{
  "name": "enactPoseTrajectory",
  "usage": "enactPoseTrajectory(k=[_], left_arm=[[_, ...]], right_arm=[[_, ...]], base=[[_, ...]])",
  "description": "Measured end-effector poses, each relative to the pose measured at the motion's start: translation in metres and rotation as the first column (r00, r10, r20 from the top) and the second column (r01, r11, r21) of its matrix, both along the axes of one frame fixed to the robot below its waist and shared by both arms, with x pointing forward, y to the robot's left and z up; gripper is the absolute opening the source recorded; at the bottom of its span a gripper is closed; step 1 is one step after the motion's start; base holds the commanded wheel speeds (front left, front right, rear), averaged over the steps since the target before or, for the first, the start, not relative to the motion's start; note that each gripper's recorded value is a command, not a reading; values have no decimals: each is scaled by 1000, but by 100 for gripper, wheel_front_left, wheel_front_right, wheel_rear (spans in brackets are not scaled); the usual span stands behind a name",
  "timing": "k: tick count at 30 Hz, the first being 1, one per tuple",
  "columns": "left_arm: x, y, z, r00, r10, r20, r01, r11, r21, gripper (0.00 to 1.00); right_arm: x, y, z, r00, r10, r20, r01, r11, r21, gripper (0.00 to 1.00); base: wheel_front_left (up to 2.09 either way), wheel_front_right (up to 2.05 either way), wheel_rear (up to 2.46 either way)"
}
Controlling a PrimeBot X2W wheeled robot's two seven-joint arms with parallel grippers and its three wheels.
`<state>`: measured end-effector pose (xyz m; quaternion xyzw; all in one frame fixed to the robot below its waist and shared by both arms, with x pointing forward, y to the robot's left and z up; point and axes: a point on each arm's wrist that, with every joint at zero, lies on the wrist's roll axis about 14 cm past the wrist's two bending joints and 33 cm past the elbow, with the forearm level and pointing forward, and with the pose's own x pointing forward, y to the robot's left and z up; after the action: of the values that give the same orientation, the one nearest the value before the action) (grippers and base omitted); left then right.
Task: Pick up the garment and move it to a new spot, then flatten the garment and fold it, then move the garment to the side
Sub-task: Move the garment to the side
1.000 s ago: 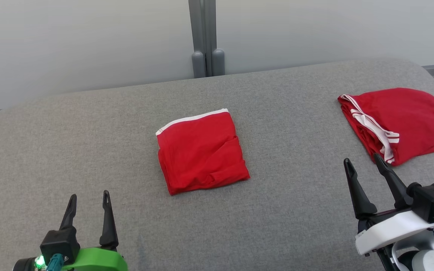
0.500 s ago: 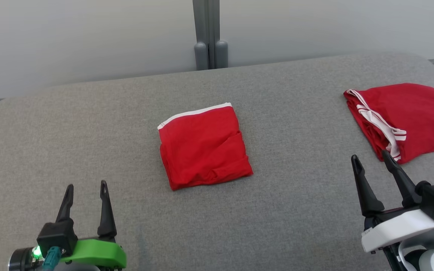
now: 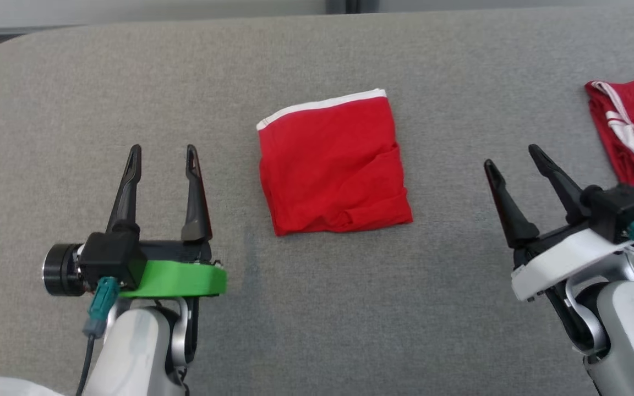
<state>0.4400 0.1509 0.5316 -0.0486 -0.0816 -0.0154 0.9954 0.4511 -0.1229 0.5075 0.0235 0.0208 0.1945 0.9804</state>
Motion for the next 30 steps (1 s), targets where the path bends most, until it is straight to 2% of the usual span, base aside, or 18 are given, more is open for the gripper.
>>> enactPoseTrajectory(k=[4,7,12,15,16,18,23,30], left_arm=[[8,5,-9,1000,15,-19,-15,1000,4,100],[10,19,-14,998,53,-31,-53,998,20,100],[9,34,-28,993,100,-67,-97,994,42,100],[7,40,-34,990,116,-83,-112,992,53,100],[7,42,-35,989,120,-87,-116,992,55,100],[6,44,-36,988,127,-89,-122,991,61,100],[7,43,-34,989,125,-81,-120,991,66,100],[11,28,-37,995,71,-77,-65,995,76,100]], right_arm=[[16,36,-41,989,107,-101,-108,994,2,100],[25,66,-74,966,180,-185,-177,984,30,100],[33,96,-124,922,228,-312,-221,973,59,100],[40,114,-134,908,257,-330,-243,967,82,100],[42,118,-136,904,266,-334,-249,964,91,79],[44,124,-137,900,280,-335,-260,960,103,0],[40,127,-135,890,304,-339,-285,953,107,0],[28,93,-129,914,266,-306,-255,964,77,0]], base=[[0,0,0],[0,0,0],[0,0,0],[0,0,0],[0,0,0],[0,0,0],[0,0,0],[0,0,0]])
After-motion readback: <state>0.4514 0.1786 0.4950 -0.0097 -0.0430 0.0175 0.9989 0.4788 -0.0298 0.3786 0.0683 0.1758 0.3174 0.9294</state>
